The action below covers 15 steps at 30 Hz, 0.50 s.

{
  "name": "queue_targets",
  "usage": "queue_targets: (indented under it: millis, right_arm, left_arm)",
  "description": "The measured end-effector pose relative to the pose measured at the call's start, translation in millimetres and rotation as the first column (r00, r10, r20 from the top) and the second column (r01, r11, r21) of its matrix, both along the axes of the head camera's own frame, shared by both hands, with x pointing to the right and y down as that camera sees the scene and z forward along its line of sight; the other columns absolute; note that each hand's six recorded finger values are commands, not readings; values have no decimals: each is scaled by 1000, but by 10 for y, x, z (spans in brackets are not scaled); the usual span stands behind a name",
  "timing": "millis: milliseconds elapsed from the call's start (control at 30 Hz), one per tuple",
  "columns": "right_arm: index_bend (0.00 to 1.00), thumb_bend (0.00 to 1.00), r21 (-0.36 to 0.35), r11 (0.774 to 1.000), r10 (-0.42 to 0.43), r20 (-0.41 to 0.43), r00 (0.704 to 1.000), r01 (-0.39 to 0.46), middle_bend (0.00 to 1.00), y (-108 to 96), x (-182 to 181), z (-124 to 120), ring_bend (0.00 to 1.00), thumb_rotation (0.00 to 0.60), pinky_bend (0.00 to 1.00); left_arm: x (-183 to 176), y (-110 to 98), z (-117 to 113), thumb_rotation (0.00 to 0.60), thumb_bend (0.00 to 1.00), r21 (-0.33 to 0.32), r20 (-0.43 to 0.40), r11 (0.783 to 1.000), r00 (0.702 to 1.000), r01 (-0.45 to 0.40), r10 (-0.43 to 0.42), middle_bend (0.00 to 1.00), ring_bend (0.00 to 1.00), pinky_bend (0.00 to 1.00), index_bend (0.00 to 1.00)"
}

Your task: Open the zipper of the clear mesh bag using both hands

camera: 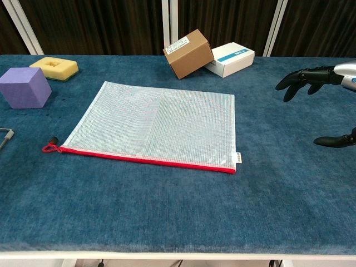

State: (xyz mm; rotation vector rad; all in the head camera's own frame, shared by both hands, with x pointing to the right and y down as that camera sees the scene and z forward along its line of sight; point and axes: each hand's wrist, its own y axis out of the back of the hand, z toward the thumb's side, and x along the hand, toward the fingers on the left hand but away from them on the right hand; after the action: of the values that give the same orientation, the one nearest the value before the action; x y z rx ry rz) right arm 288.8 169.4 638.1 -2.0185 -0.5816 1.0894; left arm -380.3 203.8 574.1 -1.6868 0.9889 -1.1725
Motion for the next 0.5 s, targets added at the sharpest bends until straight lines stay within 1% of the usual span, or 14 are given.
queue_targets:
  millis: [133, 300, 400, 500]
  right_arm:
    - [192, 324, -10, 1000, -16, 12, 1000, 16, 294, 7, -72, 34, 138, 600, 276]
    - [100, 503, -33, 997, -64, 32, 997, 65, 299, 19, -274, 116, 139, 600, 277]
    - [74, 604, -56, 993, -101, 49, 994, 104, 298, 9, -455, 191, 137, 600, 273]
    - [59, 641, -78, 986, -142, 65, 988, 147, 296, -32, -685, 287, 125, 600, 260]
  left_arm:
    - [-6, 7, -8, 600, 166, 3, -1, 1000, 1000, 3, -3, 204, 116, 158, 247]
    - [-19, 18, -27, 600, 166, 15, 2, 1000, 1000, 8, -8, 204, 116, 158, 247]
    - [-28, 29, -32, 600, 165, 22, 7, 1000, 1000, 10, -10, 204, 116, 158, 247]
    - [-37, 37, -27, 600, 165, 24, 9, 1000, 1000, 12, -12, 204, 116, 158, 246]
